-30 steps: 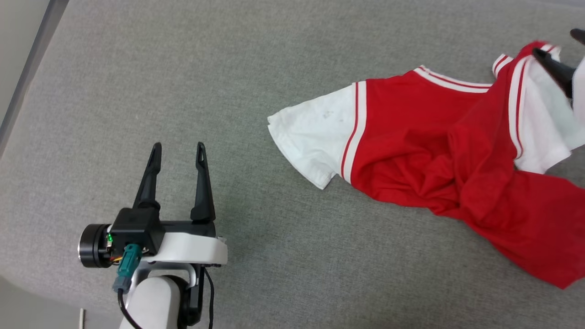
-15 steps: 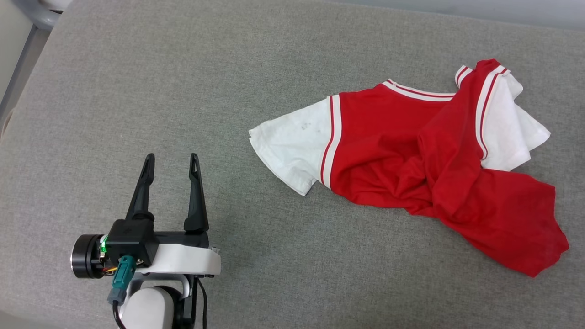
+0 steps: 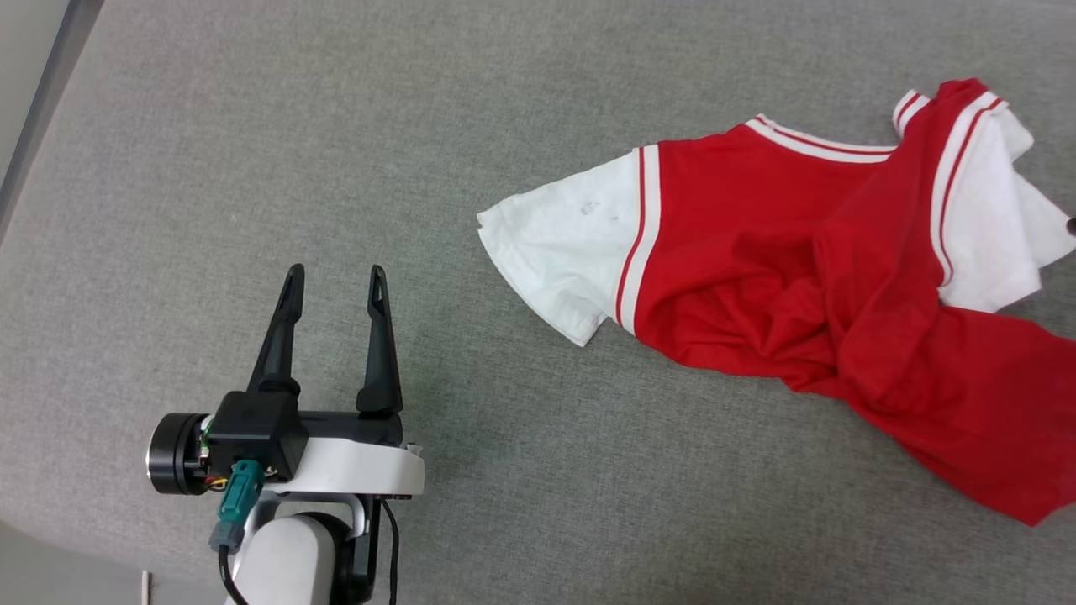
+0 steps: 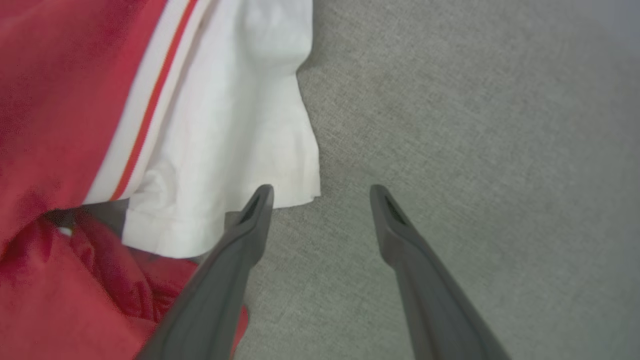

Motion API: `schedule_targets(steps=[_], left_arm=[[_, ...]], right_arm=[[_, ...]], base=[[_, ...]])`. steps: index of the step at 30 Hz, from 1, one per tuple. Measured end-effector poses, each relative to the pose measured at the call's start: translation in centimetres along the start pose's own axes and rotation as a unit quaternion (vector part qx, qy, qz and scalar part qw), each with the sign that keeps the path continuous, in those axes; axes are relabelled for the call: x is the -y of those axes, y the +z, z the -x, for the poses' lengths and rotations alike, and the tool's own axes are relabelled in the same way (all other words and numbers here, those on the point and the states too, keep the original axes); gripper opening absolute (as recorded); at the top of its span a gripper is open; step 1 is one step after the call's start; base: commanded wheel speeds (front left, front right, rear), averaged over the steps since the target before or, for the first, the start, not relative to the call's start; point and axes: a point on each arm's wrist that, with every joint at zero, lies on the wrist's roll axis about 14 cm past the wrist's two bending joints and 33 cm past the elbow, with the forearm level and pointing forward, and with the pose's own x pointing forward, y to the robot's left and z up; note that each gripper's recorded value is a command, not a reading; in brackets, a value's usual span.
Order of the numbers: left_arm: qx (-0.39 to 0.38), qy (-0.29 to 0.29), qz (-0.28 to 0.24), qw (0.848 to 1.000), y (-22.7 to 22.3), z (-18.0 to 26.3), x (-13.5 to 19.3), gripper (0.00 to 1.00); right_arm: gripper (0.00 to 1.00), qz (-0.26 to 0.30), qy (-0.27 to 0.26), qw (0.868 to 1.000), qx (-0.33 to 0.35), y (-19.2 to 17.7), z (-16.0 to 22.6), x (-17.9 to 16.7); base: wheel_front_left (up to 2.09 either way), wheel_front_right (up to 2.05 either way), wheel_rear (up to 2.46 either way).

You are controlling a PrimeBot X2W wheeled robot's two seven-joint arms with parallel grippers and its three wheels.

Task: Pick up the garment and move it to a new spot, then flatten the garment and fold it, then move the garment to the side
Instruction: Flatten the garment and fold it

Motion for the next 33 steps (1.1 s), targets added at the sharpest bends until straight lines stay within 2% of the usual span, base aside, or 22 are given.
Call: schedule_targets(steps=[6,11,15,16,17,18,22,25,30,33], left_arm=[[-0.015,0.009,-0.004,1.0,-1.0,-0.2,-0.4,1.0],[-0.023,0.013,-0.006,1.0,-1.7,-0.5,-0.5,1.0],[-0.023,0.016,-0.009,1.0,-1.8,-0.8,-0.7,1.0],[-0.024,0.016,-0.009,1.0,-1.9,-0.7,-0.7,1.0],[-0.025,0.017,-0.009,1.0,-1.9,-0.8,-0.8,1.0],[-0.025,0.017,-0.009,1.0,-1.9,-0.8,-0.8,1.0],[-0.019,0.018,-0.012,1.0,-1.5,-0.8,-0.9,1.0],[-0.01,0.015,-0.013,1.0,-0.8,-0.7,-1.0,1.0],[0.013,0.005,-0.019,1.0,0.9,-0.4,-1.5,1.0],[0.031,-0.011,-0.022,0.999,2.1,-0.6,-1.5,1.0]], right_arm=[[1.0,0.02,0.014,0.999,-0.048,-1.4,-3.2,-1.6],[1.0,0.047,0.006,0.995,-0.087,-3.2,-5.4,-1.7],[1.0,0.046,0.012,0.994,-0.093,-3.8,-6.1,-2.0],[0.75,0.045,0.013,0.995,-0.091,-3.8,-6.1,-2.0],[0.05,0.042,0.014,0.995,-0.086,-3.8,-6.1,-2.0],[0.0,0.04,0.015,0.996,-0.08,-3.7,-6.0,-2.1],[0.0,0.035,0.023,0.998,-0.039,-3.0,-5.5,-3.0],[0.0,0.027,0.023,0.999,0.016,-1.4,-4.2,-3.2],[0.0,0.027,0.006,0.994,0.108,0.9,-0.4,-2.8],[0.0,0.024,-0.009,0.989,0.146,1.0,2.1,-2.1]], base=[[0.0,0.0,0.0],[0.0,0.0,0.0],[0.0,0.0,0.0],[0.0,0.0,0.0],[0.0,0.0,0.0],[0.0,0.0,0.0],[0.0,0.0,0.0],[0.0,0.0,0.0],[0.0,0.0,0.0],[0.0,0.0,0.0]])
